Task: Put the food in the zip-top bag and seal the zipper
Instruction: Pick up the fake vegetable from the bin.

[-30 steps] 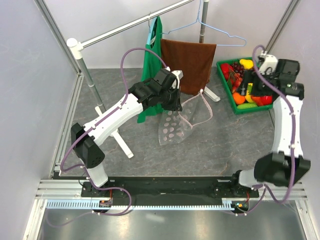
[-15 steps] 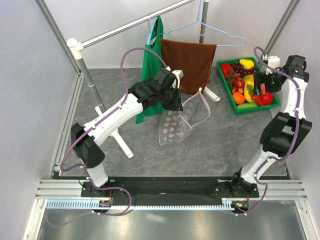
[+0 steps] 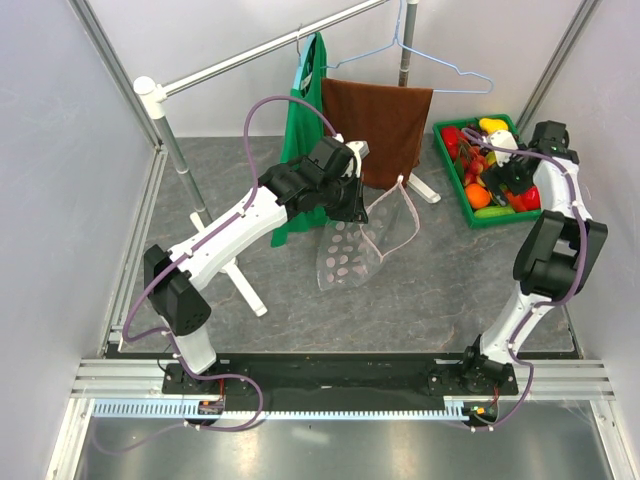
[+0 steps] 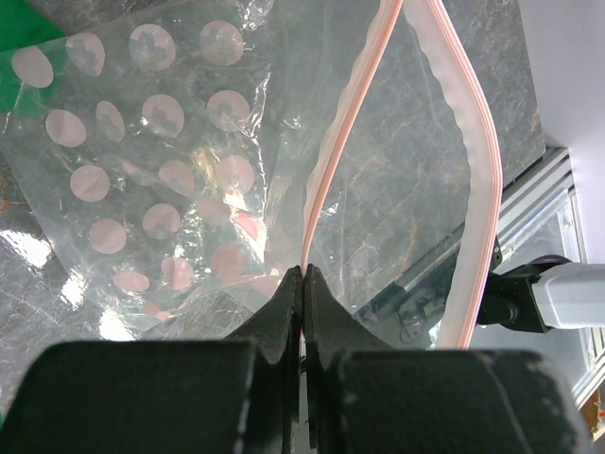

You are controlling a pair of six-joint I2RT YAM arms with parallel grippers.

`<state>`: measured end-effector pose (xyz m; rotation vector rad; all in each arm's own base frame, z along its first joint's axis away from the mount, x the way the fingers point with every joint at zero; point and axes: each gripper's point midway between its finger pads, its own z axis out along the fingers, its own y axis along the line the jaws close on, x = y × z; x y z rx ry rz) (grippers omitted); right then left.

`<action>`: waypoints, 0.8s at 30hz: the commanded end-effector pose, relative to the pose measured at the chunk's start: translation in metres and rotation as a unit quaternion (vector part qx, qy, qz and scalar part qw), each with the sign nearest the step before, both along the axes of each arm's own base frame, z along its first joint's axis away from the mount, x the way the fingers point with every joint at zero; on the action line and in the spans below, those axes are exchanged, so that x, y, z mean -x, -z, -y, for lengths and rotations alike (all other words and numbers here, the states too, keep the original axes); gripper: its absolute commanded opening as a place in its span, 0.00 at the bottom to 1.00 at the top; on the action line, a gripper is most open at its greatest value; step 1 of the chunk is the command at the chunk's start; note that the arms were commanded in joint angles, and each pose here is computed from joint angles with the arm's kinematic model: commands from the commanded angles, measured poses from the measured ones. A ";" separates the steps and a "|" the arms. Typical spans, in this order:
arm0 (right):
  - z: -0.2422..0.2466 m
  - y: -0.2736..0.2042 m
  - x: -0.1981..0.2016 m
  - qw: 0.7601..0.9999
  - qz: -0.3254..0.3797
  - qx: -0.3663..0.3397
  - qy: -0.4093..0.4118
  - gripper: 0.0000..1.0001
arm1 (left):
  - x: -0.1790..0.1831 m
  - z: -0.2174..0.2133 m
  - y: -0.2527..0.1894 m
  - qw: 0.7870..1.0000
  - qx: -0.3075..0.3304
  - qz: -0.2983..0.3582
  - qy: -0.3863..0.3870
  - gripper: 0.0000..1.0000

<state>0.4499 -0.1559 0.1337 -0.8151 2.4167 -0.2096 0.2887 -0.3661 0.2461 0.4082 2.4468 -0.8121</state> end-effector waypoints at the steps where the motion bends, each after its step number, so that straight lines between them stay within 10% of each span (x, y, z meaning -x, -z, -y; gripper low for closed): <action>1: 0.012 0.000 -0.025 0.999 0.032 0.041 -0.002 0.94 | -0.004 0.010 -0.016 1.000 0.029 0.007 -0.003 0.02; 10: 0.018 0.015 -0.030 0.997 0.022 0.068 0.002 0.89 | -0.004 0.012 -0.011 1.000 0.026 0.002 -0.002 0.02; 19: 0.008 0.005 -0.010 0.998 0.020 0.056 -0.002 0.42 | -0.004 0.008 -0.008 1.000 0.020 0.002 -0.004 0.02; 24: -0.004 -0.035 -0.003 0.998 0.047 0.025 0.016 0.34 | -0.005 0.007 -0.006 1.000 0.016 0.004 -0.005 0.02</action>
